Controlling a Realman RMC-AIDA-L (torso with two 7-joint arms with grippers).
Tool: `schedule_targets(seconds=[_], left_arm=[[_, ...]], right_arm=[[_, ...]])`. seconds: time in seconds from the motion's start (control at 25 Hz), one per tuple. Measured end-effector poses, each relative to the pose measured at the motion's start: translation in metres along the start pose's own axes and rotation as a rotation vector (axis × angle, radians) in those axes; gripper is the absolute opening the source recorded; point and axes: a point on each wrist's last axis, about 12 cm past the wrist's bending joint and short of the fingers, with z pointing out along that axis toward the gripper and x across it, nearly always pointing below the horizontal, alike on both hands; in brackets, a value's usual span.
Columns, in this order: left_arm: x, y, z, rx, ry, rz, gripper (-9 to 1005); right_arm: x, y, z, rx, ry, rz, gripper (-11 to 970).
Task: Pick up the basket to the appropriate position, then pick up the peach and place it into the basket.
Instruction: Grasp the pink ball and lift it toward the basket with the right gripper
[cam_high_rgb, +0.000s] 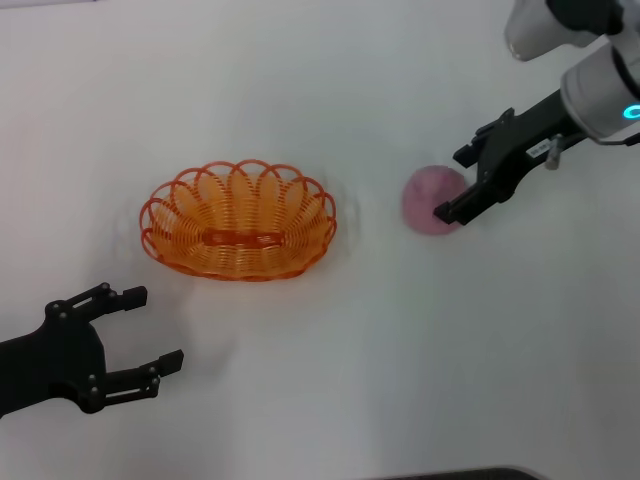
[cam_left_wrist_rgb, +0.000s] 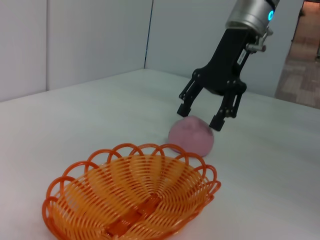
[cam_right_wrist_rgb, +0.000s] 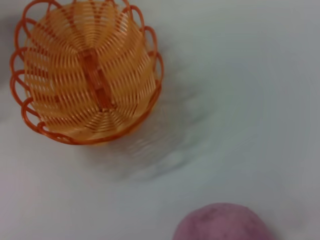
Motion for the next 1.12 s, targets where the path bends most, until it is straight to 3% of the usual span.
schedule_targets(seconds=[0.4,0.88,1.12], left_arm=[[0.001,-0.001,0.001,0.003,0.004,-0.003,884],[0.0,0.0,0.001,0.004,0.005,-0.002,884],[0.0,0.0,0.002,0.006,0.003,-0.016,884]], right_arm=[[-0.003,0.003,0.019,-0.018,0.003,-0.007,906],[-0.005,0.004,0.025,-0.002,0.012,-0.018,898],[-0.005,0.004,0.026,0.003,0.015,-0.025,681]])
